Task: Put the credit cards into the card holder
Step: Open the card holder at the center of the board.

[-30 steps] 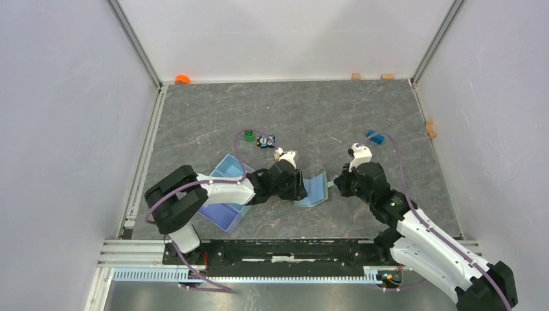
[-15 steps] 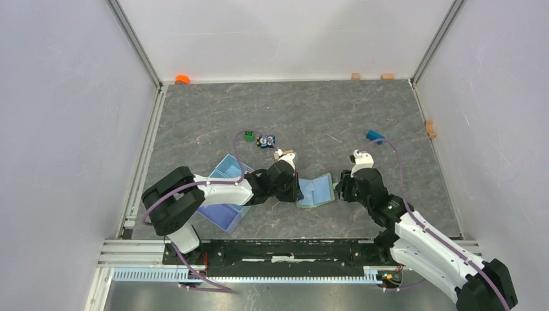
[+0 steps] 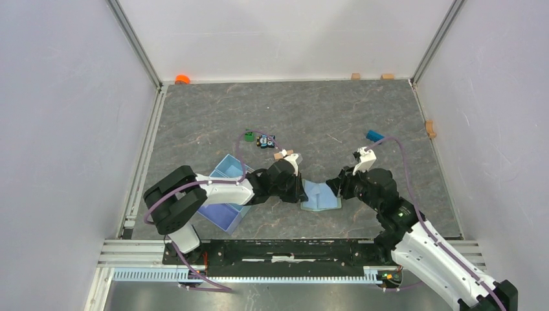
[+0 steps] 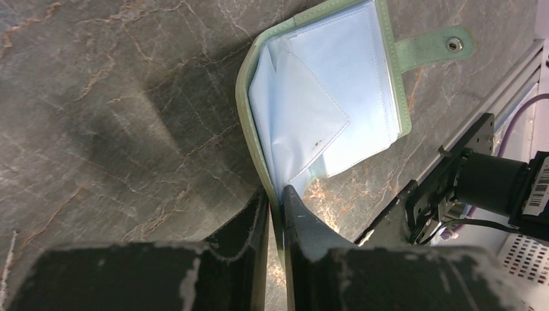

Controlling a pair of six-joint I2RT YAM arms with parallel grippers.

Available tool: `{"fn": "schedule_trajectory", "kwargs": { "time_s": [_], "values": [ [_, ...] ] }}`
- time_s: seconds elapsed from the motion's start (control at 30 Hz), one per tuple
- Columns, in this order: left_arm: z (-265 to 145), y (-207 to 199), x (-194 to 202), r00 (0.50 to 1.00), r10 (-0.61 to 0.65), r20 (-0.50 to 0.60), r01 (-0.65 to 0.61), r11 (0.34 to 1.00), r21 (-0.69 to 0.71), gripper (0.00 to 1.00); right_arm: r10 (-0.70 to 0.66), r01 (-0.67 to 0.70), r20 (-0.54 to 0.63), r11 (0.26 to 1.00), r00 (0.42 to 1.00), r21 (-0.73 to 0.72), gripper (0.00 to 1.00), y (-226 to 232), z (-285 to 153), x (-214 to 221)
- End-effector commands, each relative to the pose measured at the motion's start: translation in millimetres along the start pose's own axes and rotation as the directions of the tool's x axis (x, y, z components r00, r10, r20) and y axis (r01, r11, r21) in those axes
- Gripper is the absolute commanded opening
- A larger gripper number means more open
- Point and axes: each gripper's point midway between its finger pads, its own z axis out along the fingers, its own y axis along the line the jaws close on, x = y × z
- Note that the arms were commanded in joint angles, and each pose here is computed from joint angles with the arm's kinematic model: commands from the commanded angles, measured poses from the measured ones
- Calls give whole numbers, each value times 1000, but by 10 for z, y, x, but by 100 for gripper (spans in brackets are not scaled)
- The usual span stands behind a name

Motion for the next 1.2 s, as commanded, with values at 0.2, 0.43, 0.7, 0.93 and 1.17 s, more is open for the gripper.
{"fn": "schedule_trajectory", "kwargs": {
  "time_s": [0.2, 0.43, 0.7, 0.93, 1.17],
  "values": [
    [59, -222, -106, 996, 88, -11, -87, 993, 78, 22, 30, -40, -78, 991, 996, -131, 42, 190, 180, 244],
    [63, -215, -172, 990, 140, -17, -139, 989, 47, 34, 45, -51, -111, 997, 993, -55, 42, 5, 287, 441],
    [7, -207, -182, 956, 287, -64, -288, 958, 1, 50, 40, -34, -140, 998, 989, 43, 41, -263, 314, 709],
    [22, -12, -212, 963, 263, -66, -269, 957, -110, 43, 32, -21, -167, 998, 985, 67, 39, -341, 333, 829],
    [66, 152, -133, 969, 230, -87, -242, 956, -168, 34, 9, 10, -203, 996, 979, 93, 40, -402, 334, 875]
  ]
}}
